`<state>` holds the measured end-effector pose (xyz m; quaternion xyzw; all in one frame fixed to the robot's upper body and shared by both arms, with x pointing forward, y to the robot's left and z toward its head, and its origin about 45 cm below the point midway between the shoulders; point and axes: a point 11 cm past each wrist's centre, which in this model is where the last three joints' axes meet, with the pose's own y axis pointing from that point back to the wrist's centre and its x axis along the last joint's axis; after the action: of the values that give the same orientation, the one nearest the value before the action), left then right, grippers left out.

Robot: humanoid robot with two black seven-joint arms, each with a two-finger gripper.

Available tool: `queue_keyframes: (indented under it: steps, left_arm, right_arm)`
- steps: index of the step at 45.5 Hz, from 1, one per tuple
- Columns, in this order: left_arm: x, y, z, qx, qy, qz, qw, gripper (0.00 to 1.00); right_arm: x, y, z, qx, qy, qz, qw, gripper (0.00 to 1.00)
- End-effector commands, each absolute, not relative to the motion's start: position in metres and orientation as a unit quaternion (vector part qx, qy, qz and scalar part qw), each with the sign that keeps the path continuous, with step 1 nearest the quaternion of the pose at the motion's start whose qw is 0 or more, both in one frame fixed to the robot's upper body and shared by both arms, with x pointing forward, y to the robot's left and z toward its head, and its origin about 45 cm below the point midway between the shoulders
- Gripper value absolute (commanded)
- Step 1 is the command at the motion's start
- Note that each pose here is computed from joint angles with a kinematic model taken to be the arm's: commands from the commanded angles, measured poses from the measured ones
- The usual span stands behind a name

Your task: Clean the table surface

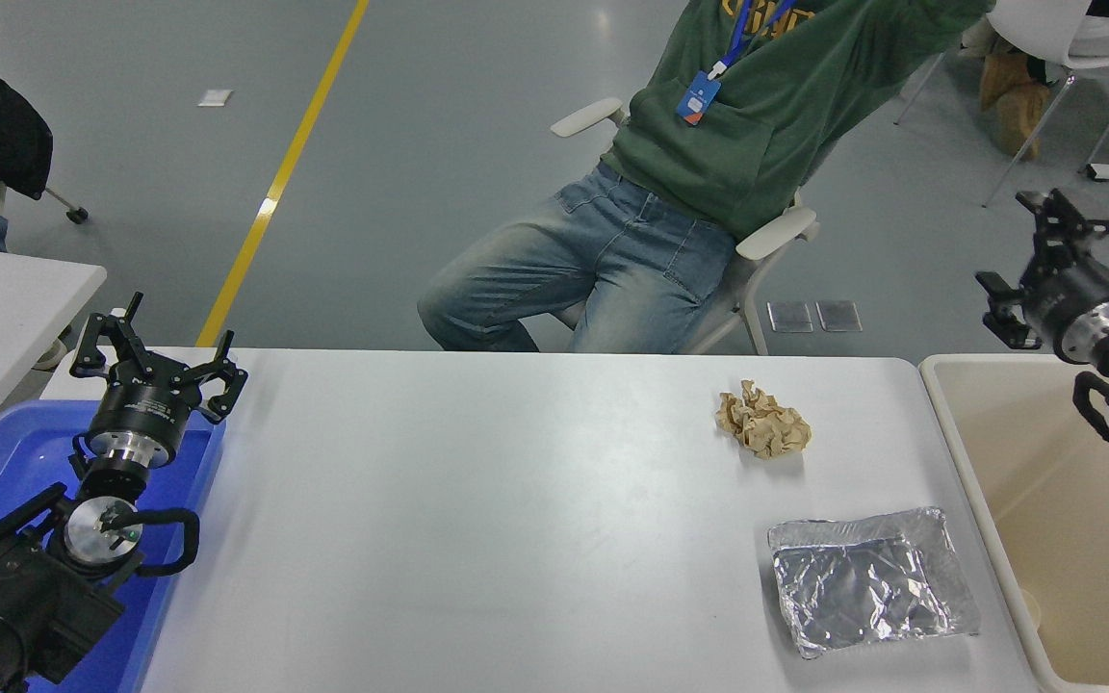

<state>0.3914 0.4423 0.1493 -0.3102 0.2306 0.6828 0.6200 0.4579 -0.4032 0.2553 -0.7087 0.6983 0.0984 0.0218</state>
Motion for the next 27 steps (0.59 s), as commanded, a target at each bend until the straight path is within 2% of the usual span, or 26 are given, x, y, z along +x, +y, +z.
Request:
queue_keyframes:
  steps: [1, 19, 27]
  left_arm:
    - [0.3914, 0.442, 0.1493, -0.310, 0.231, 0.6828, 0.6200, 1.00]
    - [0.3914, 0.442, 0.1493, -0.310, 0.231, 0.6828, 0.6200, 1.00]
    - [0.3914, 0.442, 0.1493, -0.310, 0.231, 0.6828, 0.6200, 1.00]
  right_arm:
    - [0.458, -0.367, 0.251, -0.736, 0.654, 0.157, 0.072, 1.00]
    - [0.455, -0.305, 0.210, -0.765, 0.590, 0.230, 0.118, 1.00]
    - [0.453, -0.306, 0.184, -0.760, 0.604, 0.227, 0.076, 1.00]
